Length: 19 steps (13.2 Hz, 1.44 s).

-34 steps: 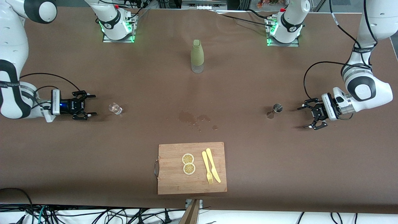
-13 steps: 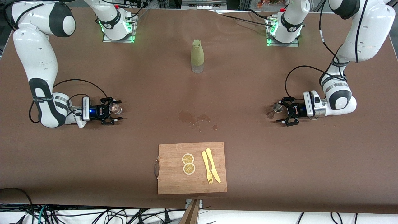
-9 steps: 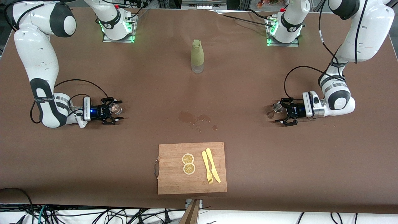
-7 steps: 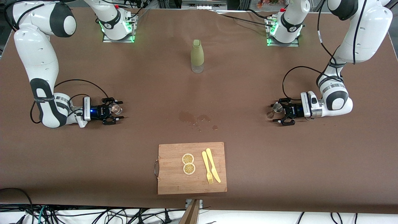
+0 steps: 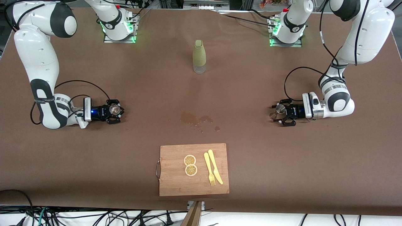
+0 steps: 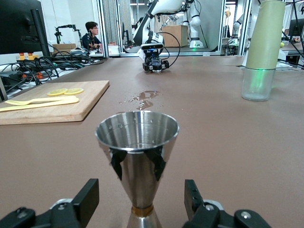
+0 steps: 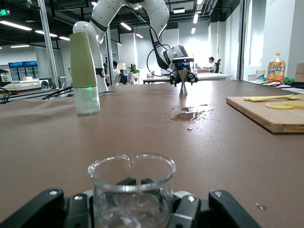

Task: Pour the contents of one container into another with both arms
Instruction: 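Lift the beaker with the right gripper while the left gripper lifts the jigger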

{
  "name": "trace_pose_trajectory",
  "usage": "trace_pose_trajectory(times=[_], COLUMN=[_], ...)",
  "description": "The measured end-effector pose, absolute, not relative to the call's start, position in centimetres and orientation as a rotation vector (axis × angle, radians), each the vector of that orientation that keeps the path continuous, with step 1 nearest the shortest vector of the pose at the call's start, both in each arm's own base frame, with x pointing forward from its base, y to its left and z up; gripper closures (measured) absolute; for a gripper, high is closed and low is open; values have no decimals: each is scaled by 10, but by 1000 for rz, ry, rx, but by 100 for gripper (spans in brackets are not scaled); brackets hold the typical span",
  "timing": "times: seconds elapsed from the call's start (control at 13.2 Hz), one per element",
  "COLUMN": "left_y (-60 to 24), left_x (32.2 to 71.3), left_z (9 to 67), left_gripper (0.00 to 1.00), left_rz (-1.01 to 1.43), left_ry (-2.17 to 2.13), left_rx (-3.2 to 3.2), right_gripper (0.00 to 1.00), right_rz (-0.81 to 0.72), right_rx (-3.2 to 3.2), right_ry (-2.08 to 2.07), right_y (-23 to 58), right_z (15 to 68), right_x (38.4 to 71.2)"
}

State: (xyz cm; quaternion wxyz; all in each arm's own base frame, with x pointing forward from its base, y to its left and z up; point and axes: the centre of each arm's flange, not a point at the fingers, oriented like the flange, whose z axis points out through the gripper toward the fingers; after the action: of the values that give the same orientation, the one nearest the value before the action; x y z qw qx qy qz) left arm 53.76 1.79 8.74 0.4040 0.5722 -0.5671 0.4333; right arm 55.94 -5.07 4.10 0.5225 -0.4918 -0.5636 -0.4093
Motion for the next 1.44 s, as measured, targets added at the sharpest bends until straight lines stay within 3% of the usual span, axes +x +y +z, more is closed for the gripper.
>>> trace_pose_trajectory(times=[0.53,0.68,0.83,1.13,1.29,1.44], left_y=[18,18,18,16,16,16], left_x=[535,535,535,535,536,537], left_z=[81,81,81,82,83,84], left_gripper=[35,56,62,63,78,85], left_rz=[1087,1087,1091,1095,1103,1109], left_ry=[-1425,-1426,-1430,-1426,-1431,-1438], left_rx=[1447,1446,1442,1431,1418,1413], right_gripper=[88,88,88,88,88,88], right_rz=[-928,-916,-912,-891,-888,-881], right_rx=[-1174,-1167,-1163,-1157,-1156,-1155], right_ry=[-1289,-1280,-1279,-1252,-1250,-1242], right_y=[-42,-36,-35,-33,-33,-31], right_z=[53,57,61,65,68,71], right_x=[570,574,579,579,581,582])
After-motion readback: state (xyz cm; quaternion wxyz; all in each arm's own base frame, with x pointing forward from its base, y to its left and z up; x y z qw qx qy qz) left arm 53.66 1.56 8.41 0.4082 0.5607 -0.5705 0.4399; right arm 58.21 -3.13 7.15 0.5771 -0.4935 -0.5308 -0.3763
